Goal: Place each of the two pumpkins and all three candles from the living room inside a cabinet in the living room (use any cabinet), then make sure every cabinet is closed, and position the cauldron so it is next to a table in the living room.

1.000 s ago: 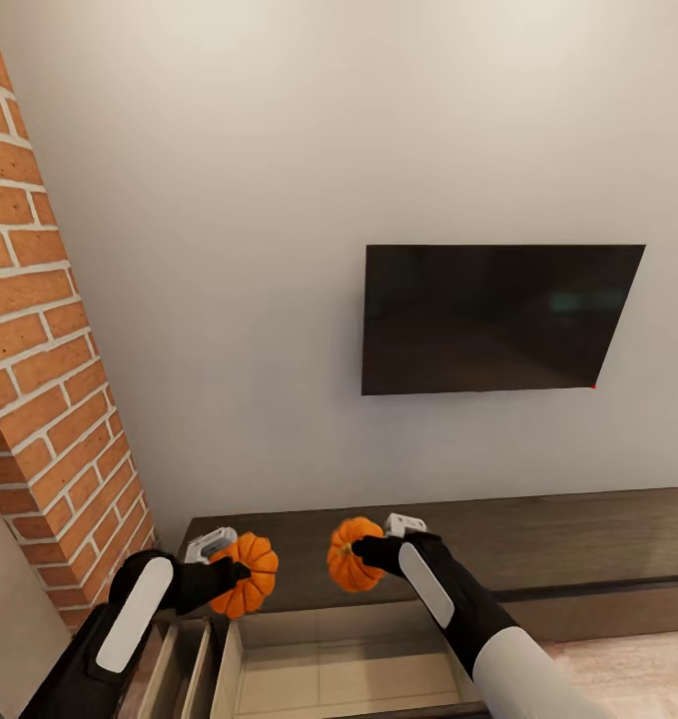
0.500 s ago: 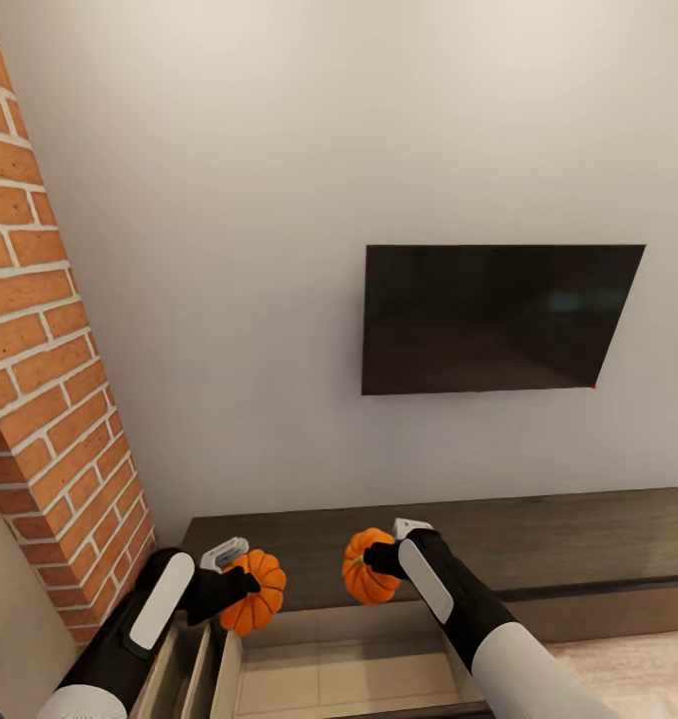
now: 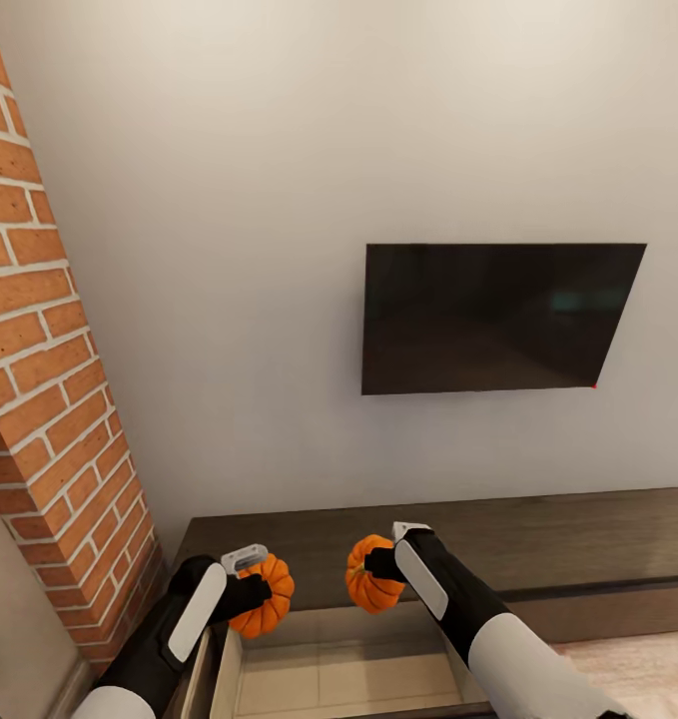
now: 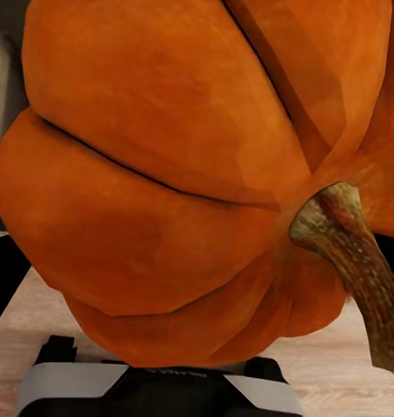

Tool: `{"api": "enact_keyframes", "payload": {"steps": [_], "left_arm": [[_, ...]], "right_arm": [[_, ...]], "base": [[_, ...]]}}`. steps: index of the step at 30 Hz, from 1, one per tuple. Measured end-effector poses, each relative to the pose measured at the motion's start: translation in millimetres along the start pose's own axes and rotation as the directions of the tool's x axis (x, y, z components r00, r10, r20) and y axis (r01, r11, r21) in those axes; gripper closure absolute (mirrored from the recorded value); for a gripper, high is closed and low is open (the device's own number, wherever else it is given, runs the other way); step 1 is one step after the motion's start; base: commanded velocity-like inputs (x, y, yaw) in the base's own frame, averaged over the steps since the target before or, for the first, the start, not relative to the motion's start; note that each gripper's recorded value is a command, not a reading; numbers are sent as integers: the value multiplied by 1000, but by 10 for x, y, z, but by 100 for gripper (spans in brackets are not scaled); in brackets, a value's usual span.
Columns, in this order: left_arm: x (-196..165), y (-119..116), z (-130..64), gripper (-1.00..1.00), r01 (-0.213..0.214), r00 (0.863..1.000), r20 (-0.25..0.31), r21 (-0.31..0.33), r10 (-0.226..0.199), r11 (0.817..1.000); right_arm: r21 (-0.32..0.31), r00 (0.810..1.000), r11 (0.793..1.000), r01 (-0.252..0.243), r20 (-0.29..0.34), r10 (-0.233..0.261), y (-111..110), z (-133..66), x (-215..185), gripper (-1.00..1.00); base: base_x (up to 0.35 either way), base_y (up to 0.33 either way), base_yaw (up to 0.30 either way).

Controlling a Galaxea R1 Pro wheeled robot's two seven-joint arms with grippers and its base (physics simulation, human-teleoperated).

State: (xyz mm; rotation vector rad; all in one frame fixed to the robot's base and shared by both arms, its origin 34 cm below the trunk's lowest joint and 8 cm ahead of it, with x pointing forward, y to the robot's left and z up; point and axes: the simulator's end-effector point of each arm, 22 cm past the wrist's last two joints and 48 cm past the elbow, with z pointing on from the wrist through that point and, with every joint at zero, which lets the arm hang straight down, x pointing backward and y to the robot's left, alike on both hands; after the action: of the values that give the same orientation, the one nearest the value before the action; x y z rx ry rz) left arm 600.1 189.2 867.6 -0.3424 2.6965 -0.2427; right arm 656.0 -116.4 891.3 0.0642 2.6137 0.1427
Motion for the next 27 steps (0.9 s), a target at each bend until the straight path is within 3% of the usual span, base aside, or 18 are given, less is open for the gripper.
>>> {"api": "enact_keyframes", "payload": {"steps": [13,20,27], "left_arm": [[-21,33,112,100,-7,1000,8,-13,8,1000],[33,89,215,100,-42,999,1,-54,42,998],[61,87,292,100,-46,999,-4,-57,46,997]], "right_arm": [[-11,1000,1000,5,-2,-5,20,104,8,100],[0,997,998,65,-44,-65,44,164,139,100],[4,996,997,79,-51,-78,40,228,171,100]], "base": [[0,0,0],[0,0,0],[0,0,0]]}}
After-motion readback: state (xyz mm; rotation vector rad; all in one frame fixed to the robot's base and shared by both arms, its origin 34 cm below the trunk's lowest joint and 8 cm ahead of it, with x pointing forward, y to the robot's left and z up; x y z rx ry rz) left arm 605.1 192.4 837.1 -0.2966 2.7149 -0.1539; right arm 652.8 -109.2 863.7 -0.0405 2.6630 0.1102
